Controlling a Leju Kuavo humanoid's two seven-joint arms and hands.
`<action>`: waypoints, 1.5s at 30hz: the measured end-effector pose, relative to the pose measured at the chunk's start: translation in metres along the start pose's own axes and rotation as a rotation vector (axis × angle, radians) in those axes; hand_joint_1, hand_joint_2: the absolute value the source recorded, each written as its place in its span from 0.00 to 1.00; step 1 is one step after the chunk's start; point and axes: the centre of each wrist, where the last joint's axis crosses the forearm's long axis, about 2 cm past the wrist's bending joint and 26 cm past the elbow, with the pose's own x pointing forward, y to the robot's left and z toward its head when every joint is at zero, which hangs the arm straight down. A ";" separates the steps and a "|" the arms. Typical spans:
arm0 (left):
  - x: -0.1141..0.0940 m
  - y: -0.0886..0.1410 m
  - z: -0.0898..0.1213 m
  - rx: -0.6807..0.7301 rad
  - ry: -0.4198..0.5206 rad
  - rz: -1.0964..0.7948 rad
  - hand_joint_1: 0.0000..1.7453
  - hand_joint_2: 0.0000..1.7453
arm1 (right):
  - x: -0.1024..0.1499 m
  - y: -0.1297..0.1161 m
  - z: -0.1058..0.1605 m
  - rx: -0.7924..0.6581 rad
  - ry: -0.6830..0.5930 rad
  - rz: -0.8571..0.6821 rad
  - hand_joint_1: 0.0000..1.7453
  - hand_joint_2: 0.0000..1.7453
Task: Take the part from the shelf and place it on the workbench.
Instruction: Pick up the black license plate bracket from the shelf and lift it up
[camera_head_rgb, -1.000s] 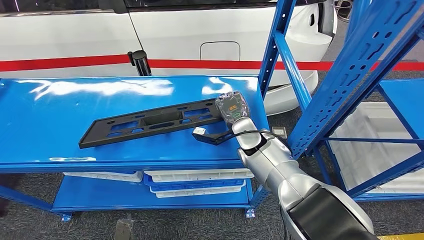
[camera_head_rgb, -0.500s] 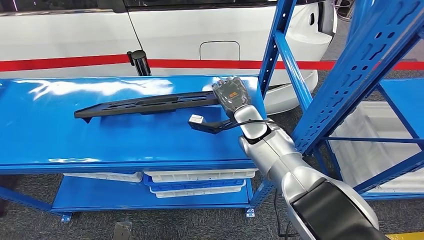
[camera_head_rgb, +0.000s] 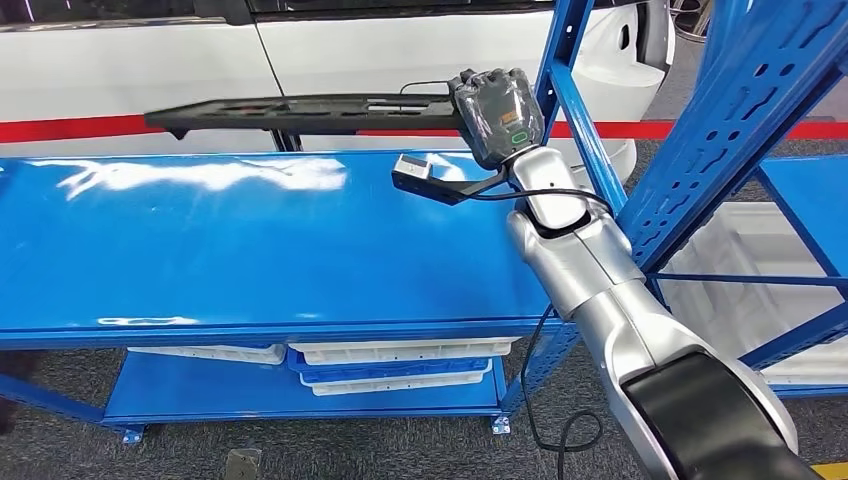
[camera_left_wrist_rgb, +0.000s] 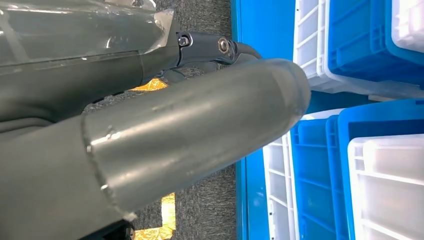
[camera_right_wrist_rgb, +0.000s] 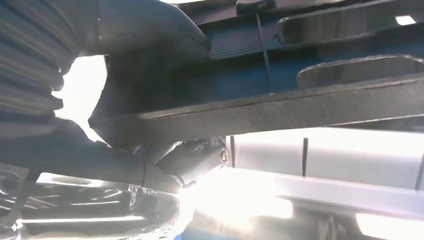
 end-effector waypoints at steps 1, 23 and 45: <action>0.000 0.000 0.000 0.000 0.000 0.000 0.00 0.00 | -0.002 -0.003 -0.001 -0.012 0.003 0.000 0.96 1.00; -0.001 0.002 0.000 0.003 0.005 0.011 0.00 0.00 | -0.030 -0.036 0.001 -0.160 -0.006 -0.017 0.99 1.00; -0.003 0.011 -0.002 0.033 0.166 -0.074 0.00 0.00 | -0.036 0.000 0.069 -0.112 0.036 -0.030 0.99 1.00</action>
